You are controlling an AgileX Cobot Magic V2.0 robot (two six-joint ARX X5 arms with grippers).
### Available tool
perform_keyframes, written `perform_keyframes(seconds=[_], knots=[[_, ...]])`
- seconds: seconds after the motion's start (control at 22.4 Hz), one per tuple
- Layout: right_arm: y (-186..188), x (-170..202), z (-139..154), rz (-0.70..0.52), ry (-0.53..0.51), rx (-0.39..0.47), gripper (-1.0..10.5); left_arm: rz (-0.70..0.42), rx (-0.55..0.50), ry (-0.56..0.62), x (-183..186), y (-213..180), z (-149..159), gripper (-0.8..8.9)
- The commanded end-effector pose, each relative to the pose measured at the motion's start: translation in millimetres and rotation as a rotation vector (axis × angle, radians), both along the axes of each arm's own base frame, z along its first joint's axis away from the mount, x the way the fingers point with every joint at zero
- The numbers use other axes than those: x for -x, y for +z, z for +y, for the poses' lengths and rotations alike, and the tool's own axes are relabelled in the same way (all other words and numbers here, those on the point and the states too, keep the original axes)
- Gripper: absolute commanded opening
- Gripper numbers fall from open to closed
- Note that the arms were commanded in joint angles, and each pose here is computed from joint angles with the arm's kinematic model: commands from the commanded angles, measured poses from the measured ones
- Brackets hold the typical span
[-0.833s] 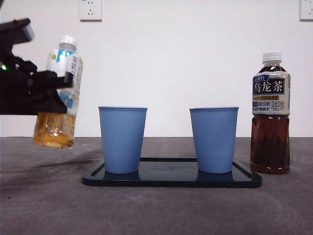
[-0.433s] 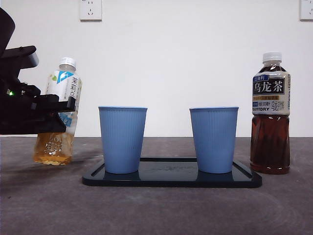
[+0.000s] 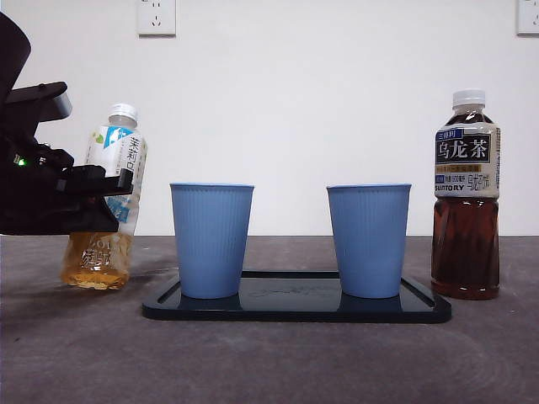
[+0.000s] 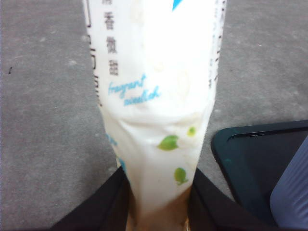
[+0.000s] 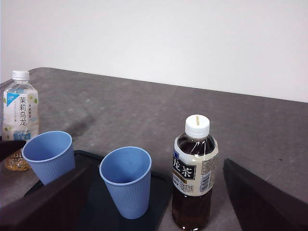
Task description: Pour the drink into the cup
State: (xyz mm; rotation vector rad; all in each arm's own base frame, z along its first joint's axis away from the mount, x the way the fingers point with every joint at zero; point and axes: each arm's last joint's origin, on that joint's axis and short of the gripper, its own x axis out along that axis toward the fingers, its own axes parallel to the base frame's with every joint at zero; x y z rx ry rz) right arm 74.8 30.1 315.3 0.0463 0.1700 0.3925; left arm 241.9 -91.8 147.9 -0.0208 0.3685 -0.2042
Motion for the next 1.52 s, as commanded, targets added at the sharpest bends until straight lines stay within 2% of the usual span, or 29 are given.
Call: perform_keyframes(seconds=[0.04,0.67,1.16,1.38,1.52], knots=[[5,1,0,-0.025,0.008,0.006,4.3,0.059,-0.01,-0.018,1,-6,-3,0.19],[5,1,0,-0.032,0.011,0.023,4.3,0.289,-0.034,-0.037,17,-25,-10,0.3],[5,2,0,-0.032,0.023,0.022,4.3,0.322,-0.049,-0.035,19,-28,-9,0.3],[5,2,1,-0.031,0.067,0.015,4.3,0.352,-0.063,-0.034,21,-30,-8,0.31],[5,2,1,-0.031,0.068,0.015,4.3,0.36,-0.065,-0.033,21,-31,-8,0.86]])
